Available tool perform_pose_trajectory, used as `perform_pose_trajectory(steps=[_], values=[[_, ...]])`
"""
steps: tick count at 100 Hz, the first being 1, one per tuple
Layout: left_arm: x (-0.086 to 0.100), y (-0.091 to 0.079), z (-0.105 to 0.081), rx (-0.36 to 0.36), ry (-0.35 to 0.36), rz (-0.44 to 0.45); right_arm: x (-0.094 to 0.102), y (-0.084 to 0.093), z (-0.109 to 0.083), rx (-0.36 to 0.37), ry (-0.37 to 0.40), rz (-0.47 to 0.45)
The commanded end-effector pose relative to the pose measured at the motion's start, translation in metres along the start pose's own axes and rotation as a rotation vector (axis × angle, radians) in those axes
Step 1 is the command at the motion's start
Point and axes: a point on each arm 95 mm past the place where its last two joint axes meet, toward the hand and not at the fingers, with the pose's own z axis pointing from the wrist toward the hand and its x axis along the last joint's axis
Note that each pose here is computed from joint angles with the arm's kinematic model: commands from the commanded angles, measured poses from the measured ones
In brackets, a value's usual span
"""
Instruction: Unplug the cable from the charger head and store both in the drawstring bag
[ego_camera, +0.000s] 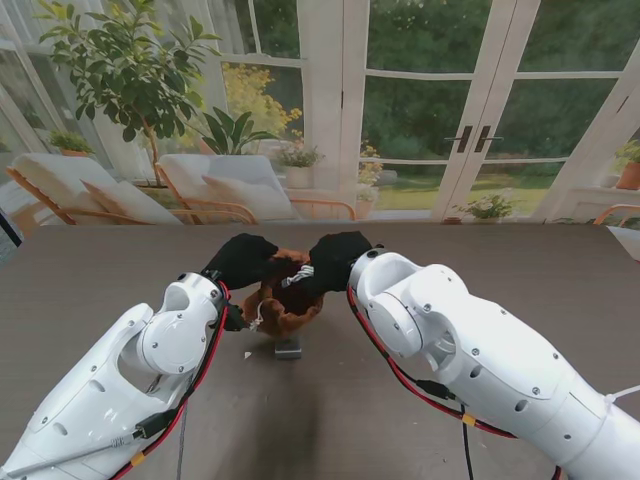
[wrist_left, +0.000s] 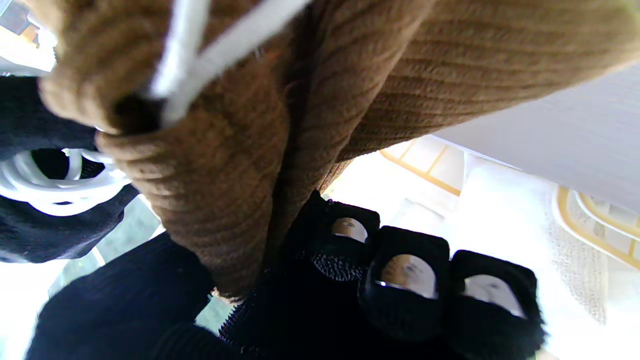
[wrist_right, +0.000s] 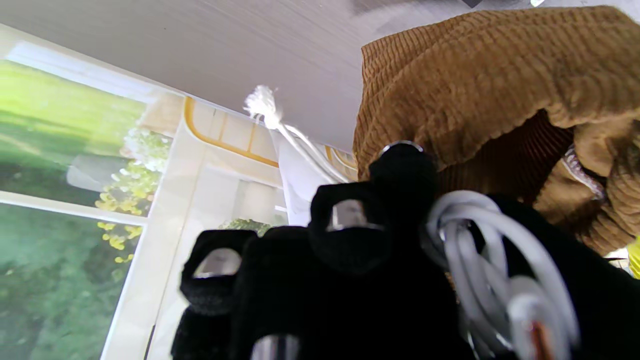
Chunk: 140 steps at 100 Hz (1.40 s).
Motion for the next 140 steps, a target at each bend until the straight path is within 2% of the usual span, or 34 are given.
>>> perform_pose_trajectory(steps=[1, 26, 64, 104, 140], values=[[0.004, 0.001, 0.000, -0.019, 0.007, -0.004, 0.001, 0.001, -0.001, 0.009, -0.001, -0.003], [0.009, 0.004, 0.003, -0.035, 0.017, -0.027, 0.007, 0.001, -0.001, 0.008, -0.008, -0.048], [0.014, 0.011, 0.009, -0.059, 0.025, -0.077, 0.011, 0.006, 0.000, 0.019, -0.076, -0.112], [0.017, 0.017, 0.014, -0.077, 0.023, -0.118, 0.015, 0.007, 0.000, 0.046, -0.107, -0.142], [0.017, 0.017, 0.014, -0.070, 0.017, -0.133, 0.016, 0.007, -0.001, 0.023, -0.126, -0.163]])
